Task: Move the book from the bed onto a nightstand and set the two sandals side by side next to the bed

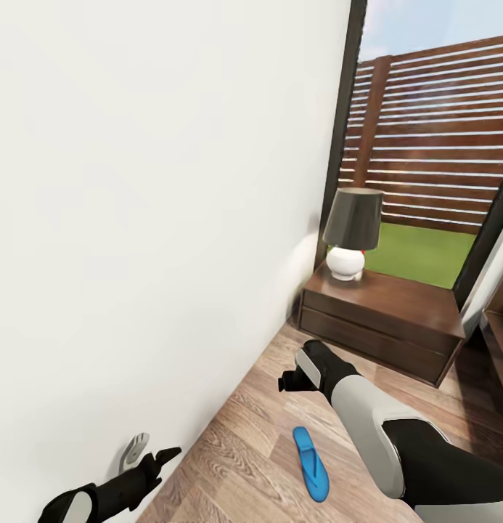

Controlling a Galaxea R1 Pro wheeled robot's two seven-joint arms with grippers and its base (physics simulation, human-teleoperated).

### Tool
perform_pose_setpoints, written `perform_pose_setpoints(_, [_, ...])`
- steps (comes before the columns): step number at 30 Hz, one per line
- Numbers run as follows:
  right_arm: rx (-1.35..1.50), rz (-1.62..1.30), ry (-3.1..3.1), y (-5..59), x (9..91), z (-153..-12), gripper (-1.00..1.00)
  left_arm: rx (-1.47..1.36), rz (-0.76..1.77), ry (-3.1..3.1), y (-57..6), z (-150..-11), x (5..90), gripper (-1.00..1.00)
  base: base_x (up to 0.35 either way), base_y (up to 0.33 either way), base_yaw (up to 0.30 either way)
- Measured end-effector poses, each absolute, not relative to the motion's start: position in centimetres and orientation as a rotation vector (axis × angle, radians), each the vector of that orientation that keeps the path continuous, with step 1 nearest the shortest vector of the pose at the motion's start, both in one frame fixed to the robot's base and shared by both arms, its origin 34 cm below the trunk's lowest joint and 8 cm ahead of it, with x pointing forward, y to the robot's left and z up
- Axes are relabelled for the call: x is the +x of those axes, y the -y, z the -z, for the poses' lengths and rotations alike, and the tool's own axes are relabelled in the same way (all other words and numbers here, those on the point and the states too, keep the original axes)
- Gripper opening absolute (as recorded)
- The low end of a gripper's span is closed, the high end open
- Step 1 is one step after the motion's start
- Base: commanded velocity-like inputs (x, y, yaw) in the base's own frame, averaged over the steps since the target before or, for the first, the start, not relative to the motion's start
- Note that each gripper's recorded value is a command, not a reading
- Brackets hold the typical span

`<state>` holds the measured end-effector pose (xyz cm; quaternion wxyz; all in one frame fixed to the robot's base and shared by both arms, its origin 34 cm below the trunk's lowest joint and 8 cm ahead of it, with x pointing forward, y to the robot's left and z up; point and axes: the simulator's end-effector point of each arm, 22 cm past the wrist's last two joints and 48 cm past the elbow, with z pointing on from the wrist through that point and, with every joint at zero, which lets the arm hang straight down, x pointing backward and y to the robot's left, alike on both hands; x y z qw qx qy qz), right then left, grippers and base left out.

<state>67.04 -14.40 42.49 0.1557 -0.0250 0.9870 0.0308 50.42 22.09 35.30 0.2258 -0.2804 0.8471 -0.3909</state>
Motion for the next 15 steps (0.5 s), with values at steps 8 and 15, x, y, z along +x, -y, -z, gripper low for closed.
perform_pose_setpoints(8, [-0.082,-0.073,-2.855,14.7,66.7,-40.4,1.0,-0.772,1.099,-2.38,-21.0,-33.5,49.5,1.0,0.0,0.0,0.022])
perform_pose_setpoints(15, [-0.067,-0.042,-2.888,16.4,66.5,-38.6,1.0,-0.704,1.256,-2.391,-17.4,-33.2,48.1,1.0,0.0,0.0,0.004])
